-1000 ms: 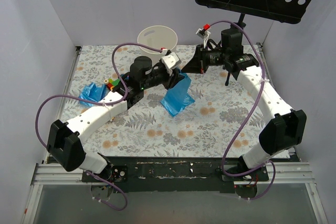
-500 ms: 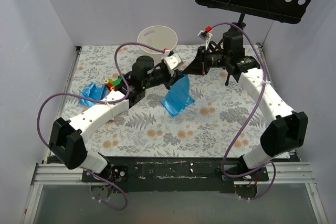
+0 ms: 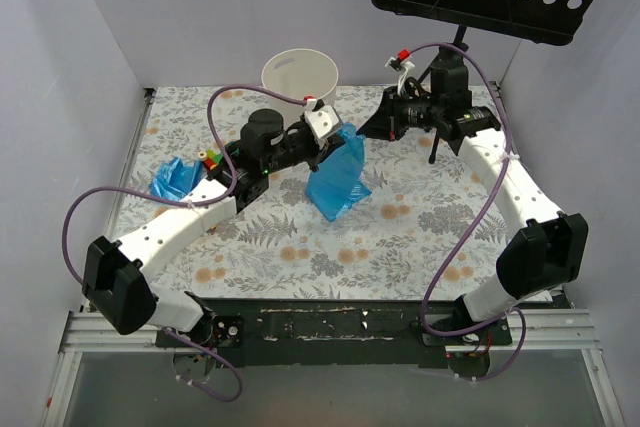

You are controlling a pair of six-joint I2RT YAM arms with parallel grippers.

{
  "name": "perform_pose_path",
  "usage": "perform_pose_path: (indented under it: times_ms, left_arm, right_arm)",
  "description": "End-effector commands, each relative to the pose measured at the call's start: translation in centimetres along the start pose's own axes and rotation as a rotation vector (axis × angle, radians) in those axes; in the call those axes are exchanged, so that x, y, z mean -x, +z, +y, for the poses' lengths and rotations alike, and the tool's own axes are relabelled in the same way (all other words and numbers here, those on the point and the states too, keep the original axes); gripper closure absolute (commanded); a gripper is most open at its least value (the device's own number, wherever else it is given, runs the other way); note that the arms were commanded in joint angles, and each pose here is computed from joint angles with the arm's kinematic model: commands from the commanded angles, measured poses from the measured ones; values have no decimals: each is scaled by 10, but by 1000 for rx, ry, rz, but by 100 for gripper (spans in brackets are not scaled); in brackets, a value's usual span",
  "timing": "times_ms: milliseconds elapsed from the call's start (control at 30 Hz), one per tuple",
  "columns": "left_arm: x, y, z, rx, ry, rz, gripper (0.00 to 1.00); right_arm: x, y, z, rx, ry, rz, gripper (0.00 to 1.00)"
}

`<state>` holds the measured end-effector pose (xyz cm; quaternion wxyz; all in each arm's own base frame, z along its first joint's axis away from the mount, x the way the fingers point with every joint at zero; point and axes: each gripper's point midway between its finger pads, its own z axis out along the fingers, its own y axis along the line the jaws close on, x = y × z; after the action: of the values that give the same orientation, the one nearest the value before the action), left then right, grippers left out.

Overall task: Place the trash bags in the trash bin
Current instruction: Unfold the trash bag at the center of the board.

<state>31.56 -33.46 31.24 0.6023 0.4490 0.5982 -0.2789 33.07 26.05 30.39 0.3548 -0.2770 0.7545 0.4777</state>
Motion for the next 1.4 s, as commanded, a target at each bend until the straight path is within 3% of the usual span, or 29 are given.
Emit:
perform_pose_path:
  times_ms: [0,500,600,700,833,1167,1367]
  left_arm:
    - [18,-16,0,23,44,-38,100]
    - [7,-31,-11,-23,160,-29,100]
    - [0,-34,-18,-57,211,-13,100]
    - [0,-38,-19,-75,301,-16,100]
    - [4,-41,-19,-88,392,-25,100]
    - [9,-41,-19,-110,467,-35,100]
    - [19,-47,-16,-83,483,-56,100]
  right_arm:
    - [13,-13,-4,-61,-48,-37,99]
    - [27,-44,-34,-343,-120,-74,99]
    - [29,-41,-16,-241,-195,-68,96]
    - [38,-43,40,56,-480,-78,64]
    - [42,-51,78,164,-822,-112,46]
    - [2,-11,120,371,-1017,48,41]
    - [-25,9,104,350,-960,154,43]
